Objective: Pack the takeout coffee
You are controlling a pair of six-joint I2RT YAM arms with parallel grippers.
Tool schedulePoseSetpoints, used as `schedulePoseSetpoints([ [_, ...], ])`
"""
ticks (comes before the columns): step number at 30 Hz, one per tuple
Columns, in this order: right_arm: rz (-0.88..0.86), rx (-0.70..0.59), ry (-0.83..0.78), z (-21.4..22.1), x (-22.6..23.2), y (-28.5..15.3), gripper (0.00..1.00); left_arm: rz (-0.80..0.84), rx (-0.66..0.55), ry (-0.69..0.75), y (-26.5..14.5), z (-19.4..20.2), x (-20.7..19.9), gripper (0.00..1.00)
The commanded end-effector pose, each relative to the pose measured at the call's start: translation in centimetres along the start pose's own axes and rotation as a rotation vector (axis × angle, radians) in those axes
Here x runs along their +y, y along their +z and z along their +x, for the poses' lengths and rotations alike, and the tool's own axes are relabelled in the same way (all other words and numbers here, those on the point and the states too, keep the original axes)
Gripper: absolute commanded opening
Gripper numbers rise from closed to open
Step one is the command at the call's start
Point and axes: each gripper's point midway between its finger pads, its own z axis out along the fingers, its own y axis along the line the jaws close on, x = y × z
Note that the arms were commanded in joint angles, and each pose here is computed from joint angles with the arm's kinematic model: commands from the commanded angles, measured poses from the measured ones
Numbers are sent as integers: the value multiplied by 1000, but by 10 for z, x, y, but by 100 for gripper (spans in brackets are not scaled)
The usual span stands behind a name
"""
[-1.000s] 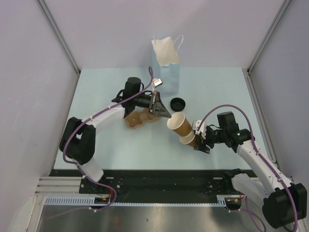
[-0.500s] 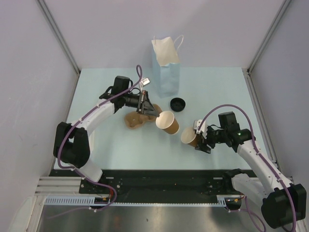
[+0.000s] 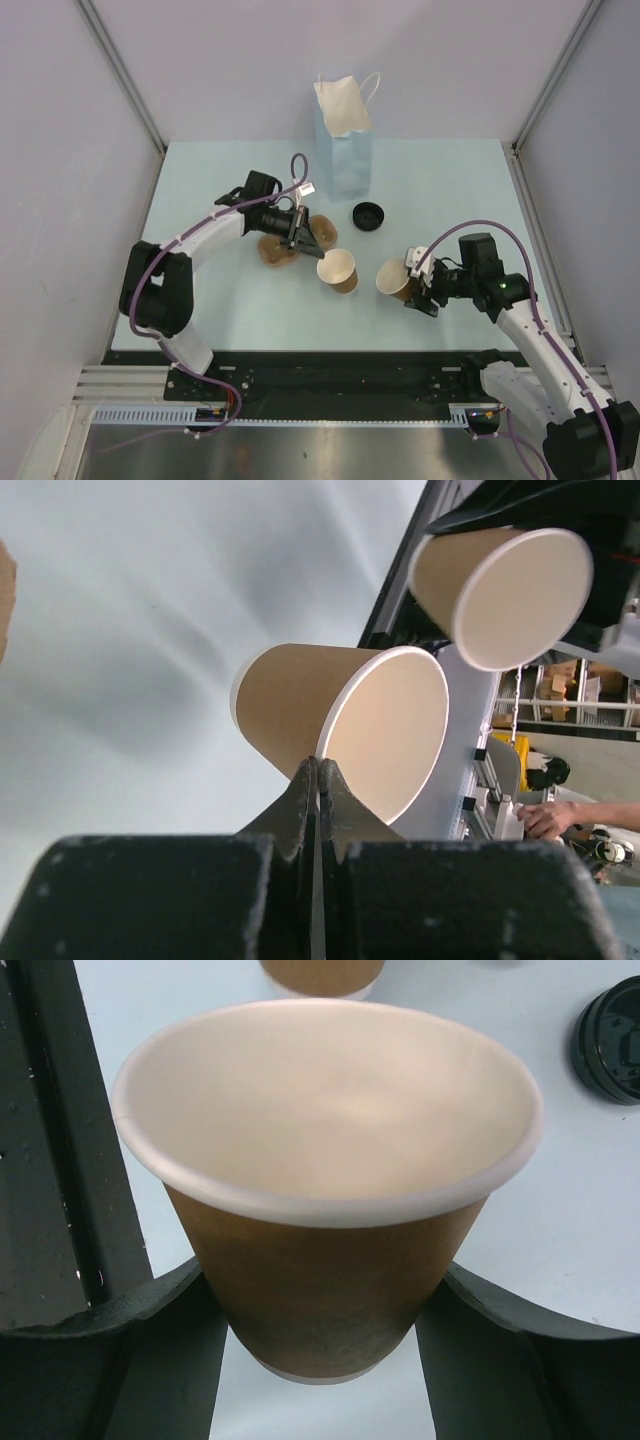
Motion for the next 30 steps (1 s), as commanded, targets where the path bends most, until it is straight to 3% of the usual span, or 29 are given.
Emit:
schedulePoseSetpoints([
  [1, 41, -33, -8, -11, -9, -2, 60, -27, 32, 19, 9, 12, 20, 0],
  [17, 65, -64, -4, -25, -20, 0, 61, -222, 54, 49, 16, 25, 57, 0],
  [19, 63, -70, -6, -27, -20, 0, 61, -219, 56, 46, 16, 25, 56, 6],
  [20, 65, -72, -10, -28, -20, 0, 62, -208, 58, 45, 16, 26, 53, 19],
  [23, 62, -78, -16, -32, -21, 0, 62, -188, 43, 70, 12, 22, 43, 40],
  [26, 66, -82, -22, -37, -23, -1, 63, -176, 31, 90, 6, 17, 32, 52],
  [30, 70, -102, -27, -46, -24, -4, 63, -179, -33, 138, -14, 0, 13, 58],
])
